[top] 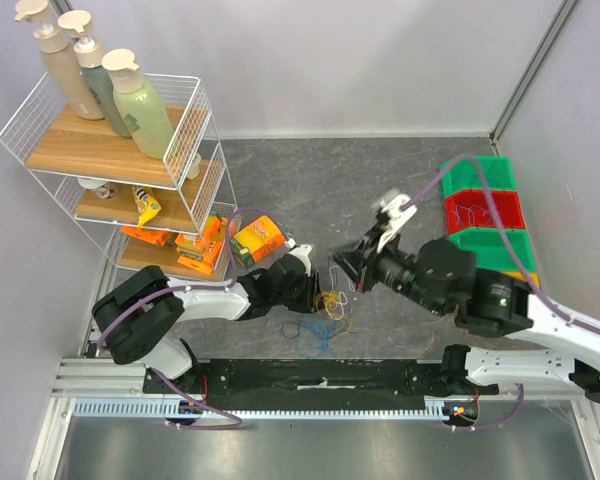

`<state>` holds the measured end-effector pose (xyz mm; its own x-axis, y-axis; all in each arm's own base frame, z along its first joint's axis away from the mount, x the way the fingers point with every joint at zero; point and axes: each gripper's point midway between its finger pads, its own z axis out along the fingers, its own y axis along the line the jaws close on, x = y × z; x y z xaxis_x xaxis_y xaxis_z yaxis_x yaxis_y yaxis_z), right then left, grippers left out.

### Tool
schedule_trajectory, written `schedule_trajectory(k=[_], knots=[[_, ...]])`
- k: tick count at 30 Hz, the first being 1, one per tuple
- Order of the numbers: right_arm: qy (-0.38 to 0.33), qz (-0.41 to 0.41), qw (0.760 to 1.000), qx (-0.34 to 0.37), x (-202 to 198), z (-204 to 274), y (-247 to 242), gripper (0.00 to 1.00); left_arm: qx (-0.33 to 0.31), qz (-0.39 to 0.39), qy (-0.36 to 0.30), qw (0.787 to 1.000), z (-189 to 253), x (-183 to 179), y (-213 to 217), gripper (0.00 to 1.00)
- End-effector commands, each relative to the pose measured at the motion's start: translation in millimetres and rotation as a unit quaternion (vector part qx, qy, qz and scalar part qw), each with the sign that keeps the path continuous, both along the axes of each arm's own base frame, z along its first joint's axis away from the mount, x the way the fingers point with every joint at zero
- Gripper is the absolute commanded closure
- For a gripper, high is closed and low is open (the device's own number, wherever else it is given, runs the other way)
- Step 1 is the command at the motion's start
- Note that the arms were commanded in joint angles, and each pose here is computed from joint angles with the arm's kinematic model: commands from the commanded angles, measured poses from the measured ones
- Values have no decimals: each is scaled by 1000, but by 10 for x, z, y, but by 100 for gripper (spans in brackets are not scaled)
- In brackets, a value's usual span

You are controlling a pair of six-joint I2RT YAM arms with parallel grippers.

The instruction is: Untangle the cables

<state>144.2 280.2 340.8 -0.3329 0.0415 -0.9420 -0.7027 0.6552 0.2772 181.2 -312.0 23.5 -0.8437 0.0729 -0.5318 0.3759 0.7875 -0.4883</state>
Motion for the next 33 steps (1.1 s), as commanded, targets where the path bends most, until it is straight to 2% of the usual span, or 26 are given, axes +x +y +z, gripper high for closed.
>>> schedule_trajectory(k=[1, 8, 13, 19, 27, 29, 33], knots=[[-100, 13, 990, 100, 1, 1292, -27, 100, -4, 11, 21, 1000, -181, -62, 42, 58], [-210, 2, 958, 193, -60, 2753, -347, 100, 0, 19, 5, 1000, -155, -69, 157, 58], [-274, 2, 925, 264, -187, 3509, -593, 100, 1, 24, -6, 1000, -113, -53, 208, 59], [-347, -28, 882, 319, -232, 4129, -803, 100, 12, 36, -10, 999, -160, -44, 294, 58], [-469, -65, 777, 415, -478, 4881, -1188, 100, 19, 53, -18, 998, -159, -37, 413, 58], [-490, -77, 764, 413, -482, 4954, -1196, 100, 25, 55, -21, 998, -150, -26, 447, 58], [-511, -113, 763, 380, -360, 4905, -1110, 100, 32, 64, -39, 997, -90, 18, 518, 58]])
